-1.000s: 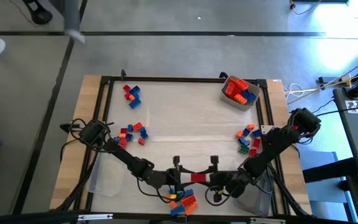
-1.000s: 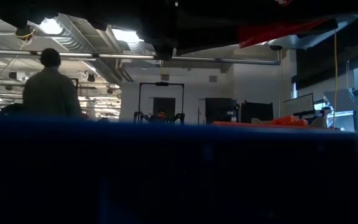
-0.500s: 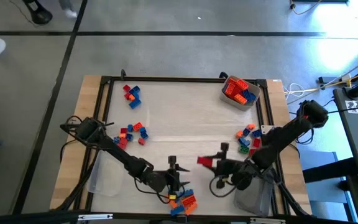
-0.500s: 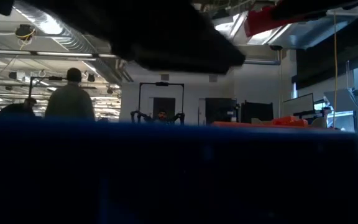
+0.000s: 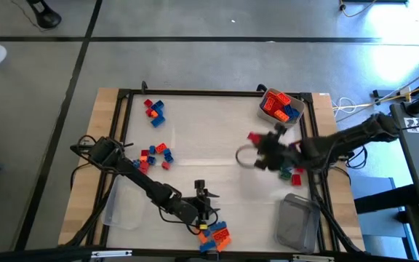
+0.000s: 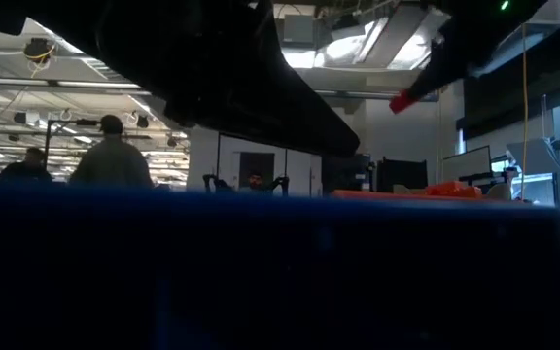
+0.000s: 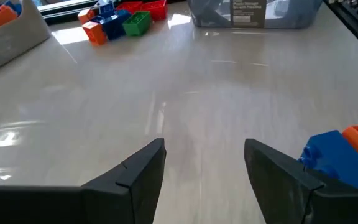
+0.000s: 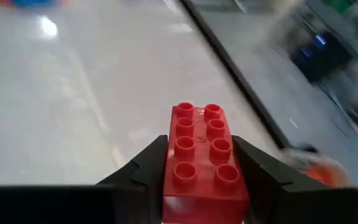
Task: Sort blocks by size
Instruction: Put the red game piece into the gray bin
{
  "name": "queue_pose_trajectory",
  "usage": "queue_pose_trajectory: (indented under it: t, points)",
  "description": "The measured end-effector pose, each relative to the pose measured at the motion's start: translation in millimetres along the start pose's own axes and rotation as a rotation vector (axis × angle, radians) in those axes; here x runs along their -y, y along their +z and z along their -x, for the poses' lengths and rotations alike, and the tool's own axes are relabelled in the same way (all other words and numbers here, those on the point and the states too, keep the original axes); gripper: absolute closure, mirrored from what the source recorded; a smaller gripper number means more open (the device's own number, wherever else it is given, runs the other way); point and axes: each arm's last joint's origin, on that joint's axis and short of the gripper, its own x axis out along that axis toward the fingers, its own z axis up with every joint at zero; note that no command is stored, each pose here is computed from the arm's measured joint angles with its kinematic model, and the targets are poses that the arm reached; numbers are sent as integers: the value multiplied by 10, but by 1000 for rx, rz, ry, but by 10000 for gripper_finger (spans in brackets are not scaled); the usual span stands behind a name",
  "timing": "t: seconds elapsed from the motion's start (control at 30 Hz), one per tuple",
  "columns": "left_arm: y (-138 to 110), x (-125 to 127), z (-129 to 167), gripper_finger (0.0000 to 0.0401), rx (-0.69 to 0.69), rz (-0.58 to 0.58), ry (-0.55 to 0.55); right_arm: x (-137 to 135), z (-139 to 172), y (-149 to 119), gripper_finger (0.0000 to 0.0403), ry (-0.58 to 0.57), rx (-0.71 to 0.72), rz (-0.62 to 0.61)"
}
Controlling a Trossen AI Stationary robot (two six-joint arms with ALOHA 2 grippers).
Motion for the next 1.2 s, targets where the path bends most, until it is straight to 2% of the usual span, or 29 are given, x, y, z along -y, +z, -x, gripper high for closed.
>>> queue_pose_trajectory:
  t: [0.23,0.4,0.63,0.9,1.2]
  points:
    - [-34,-7,3,193,-7,3,1,566,-335,-34,257,-195,-188,-89]
    - [-35,-8,3,193,-8,6,1,916,-555,-62,256,-253,-274,-234]
    - [-36,-8,3,193,-8,6,1,1341,-732,-129,256,-333,-318,-452]
    - [-36,-7,2,193,-8,7,1,1601,-927,-165,256,-353,-291,-679]
    - [-38,-7,2,193,-8,8,1,1625,-1331,-259,255,-432,-340,-719]
